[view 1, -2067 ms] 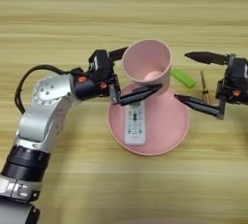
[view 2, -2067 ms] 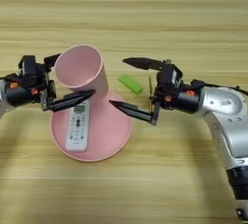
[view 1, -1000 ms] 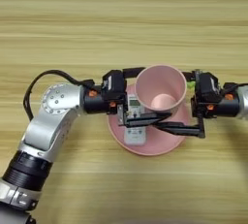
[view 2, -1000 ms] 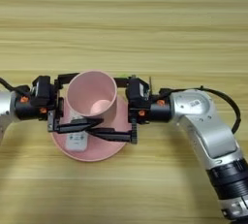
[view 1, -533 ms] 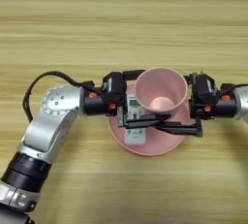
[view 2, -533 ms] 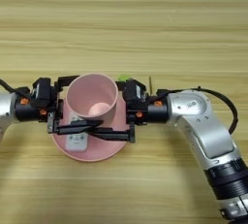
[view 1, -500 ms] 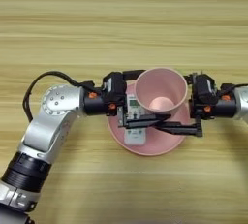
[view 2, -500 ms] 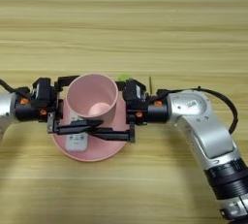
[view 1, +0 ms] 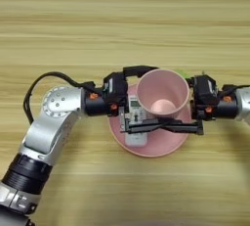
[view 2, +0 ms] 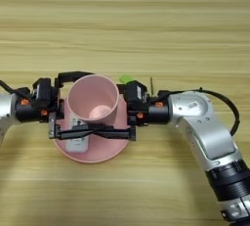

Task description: Move the objects on the table

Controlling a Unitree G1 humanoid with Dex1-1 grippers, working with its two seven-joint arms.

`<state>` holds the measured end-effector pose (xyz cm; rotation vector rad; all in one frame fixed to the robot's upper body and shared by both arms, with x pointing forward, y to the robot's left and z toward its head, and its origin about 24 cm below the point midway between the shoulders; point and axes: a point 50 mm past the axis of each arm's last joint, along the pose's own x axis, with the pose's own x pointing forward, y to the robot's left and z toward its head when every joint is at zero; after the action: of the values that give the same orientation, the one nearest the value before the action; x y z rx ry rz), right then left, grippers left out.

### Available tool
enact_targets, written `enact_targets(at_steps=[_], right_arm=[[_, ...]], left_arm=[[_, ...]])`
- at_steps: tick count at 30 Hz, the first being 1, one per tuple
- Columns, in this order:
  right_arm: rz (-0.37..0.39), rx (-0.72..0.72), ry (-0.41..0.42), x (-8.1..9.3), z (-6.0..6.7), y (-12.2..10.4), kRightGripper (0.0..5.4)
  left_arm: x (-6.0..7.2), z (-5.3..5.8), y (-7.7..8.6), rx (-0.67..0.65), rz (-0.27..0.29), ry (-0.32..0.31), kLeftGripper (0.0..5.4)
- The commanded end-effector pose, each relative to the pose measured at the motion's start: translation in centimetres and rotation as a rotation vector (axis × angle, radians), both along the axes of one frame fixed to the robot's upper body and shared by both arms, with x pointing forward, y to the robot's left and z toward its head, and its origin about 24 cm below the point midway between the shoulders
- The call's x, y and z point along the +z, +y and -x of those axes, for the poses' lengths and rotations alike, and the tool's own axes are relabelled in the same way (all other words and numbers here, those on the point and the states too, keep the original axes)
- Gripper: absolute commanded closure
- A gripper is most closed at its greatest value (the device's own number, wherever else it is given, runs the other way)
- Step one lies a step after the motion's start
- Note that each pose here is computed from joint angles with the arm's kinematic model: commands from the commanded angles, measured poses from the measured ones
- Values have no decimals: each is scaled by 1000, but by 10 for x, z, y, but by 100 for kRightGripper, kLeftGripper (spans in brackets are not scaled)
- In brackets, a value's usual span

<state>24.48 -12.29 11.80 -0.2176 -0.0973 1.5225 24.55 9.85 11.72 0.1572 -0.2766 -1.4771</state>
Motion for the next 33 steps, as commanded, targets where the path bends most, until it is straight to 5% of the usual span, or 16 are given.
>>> enact_targets(at_steps=[1,20,24,30,33], right_arm=[[-17,2,-31,8,-4,1,132],[-94,-154,14,1,-24,-17,132],[-135,-185,32,-3,-22,-23,132],[-179,-234,60,-12,-18,-27,132],[-198,-253,69,-15,-18,-27,132]], left_arm=[[0,-2,0,8,-24,-12,0],[8,2,9,9,26,-25,0],[14,-2,11,50,76,-27,0],[27,-23,16,229,193,-26,0],[29,-25,18,246,206,-25,0]])
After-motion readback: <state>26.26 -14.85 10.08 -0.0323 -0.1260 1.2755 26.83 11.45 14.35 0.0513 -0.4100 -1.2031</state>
